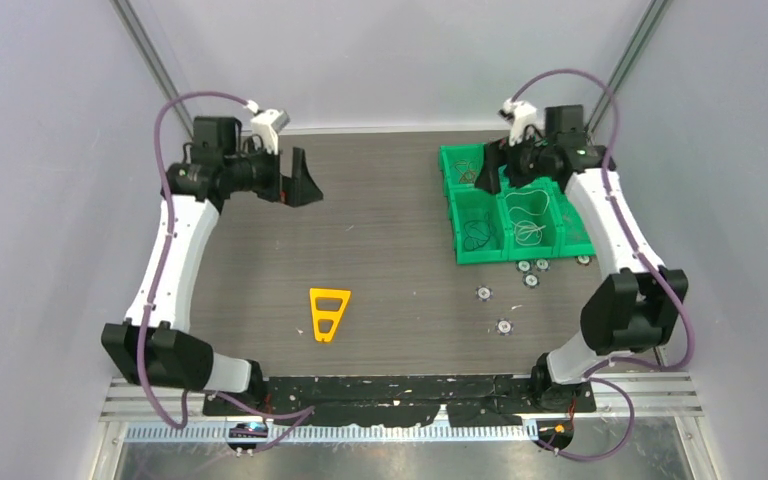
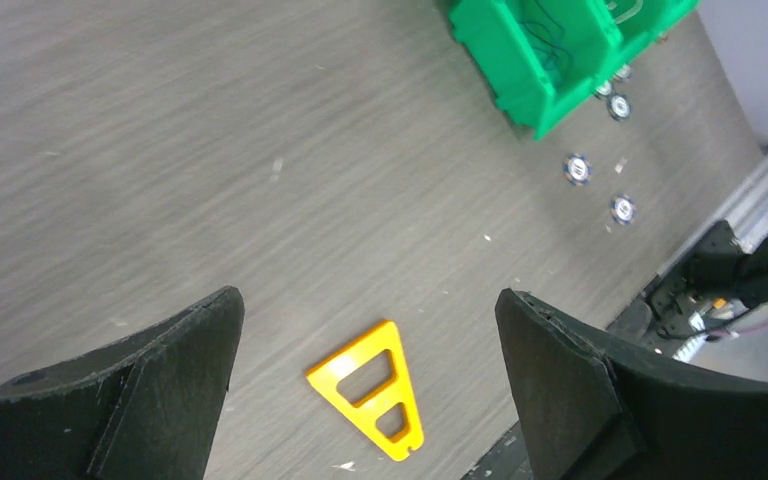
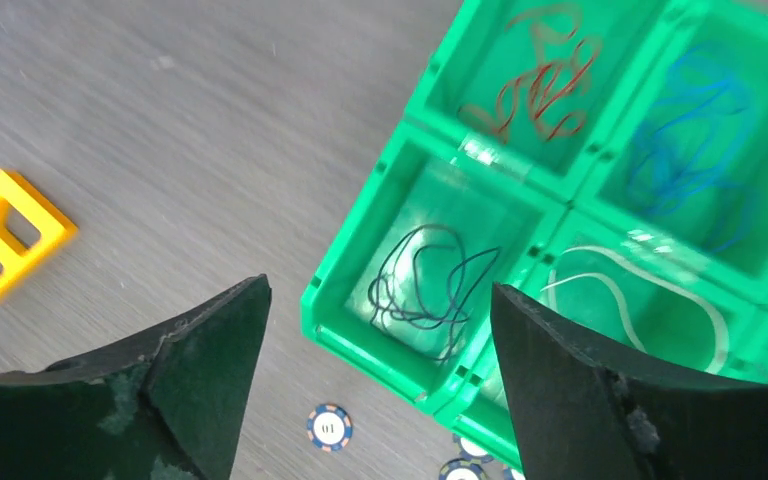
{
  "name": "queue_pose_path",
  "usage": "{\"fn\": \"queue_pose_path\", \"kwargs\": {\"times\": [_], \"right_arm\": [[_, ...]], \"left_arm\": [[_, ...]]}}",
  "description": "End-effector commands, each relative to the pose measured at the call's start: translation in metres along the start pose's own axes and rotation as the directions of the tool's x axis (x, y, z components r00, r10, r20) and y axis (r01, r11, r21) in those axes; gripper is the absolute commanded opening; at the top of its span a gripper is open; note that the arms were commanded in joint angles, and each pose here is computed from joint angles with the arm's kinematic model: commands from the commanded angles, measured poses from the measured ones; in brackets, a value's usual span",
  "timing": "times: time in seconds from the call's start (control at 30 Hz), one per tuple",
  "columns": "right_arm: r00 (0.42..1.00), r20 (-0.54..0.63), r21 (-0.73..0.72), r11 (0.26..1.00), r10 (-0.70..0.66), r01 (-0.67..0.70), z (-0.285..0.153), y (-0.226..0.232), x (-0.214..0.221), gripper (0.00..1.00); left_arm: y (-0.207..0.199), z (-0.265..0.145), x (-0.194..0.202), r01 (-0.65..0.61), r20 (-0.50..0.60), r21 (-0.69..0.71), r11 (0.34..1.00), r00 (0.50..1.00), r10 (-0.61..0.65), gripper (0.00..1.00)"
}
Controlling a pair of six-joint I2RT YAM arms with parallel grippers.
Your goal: Untangle the cables
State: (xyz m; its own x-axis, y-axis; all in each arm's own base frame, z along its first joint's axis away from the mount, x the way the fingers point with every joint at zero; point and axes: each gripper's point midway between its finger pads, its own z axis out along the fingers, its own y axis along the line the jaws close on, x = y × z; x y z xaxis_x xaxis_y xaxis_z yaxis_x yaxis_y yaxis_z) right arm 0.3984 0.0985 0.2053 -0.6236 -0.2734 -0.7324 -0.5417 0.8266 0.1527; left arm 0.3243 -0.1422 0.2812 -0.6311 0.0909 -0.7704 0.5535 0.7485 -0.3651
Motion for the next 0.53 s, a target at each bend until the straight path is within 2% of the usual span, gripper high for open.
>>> {"fn": "queue_pose_path", "kwargs": {"times": [0.0,0.07,0.17,0.3,0.4,0.5], "right_arm": [[0.954,0.292,-0.005,0.998,0.063,-0.064,-0.079,0.003,-0.073,0.93],[0.944,0.311,0.022,0.992,0.112,-0.125,-0.093,-0.01,-0.063,1.0],[0.935,0.308,0.07,0.976,0.176,-0.207,-0.109,-0.03,-0.036,0.96],[0.951,0.25,0.176,0.957,0.183,-0.231,-0.118,-0.047,0.017,0.95],[0.959,0.215,0.209,0.951,0.183,-0.229,-0.115,-0.043,0.046,0.95],[0.958,0.208,0.217,0.946,0.197,-0.241,-0.114,-0.042,0.054,0.95]], "left_arm": [[0.019,-0.033,0.0,0.034,-0.104,-0.037,0.999,0.994,-0.038,1.0],[0.049,-0.051,-0.006,0.089,-0.037,-0.125,0.988,0.995,-0.094,1.0],[0.084,-0.076,-0.001,0.083,0.002,-0.289,0.954,0.996,-0.087,1.0],[0.109,-0.09,0.027,0.008,-0.081,-0.438,0.899,0.996,-0.048,1.0],[0.116,-0.086,0.049,-0.019,-0.14,-0.448,0.894,0.989,-0.05,1.0],[0.12,-0.08,0.065,-0.032,-0.185,-0.455,0.89,0.981,-0.06,1.0]]}}
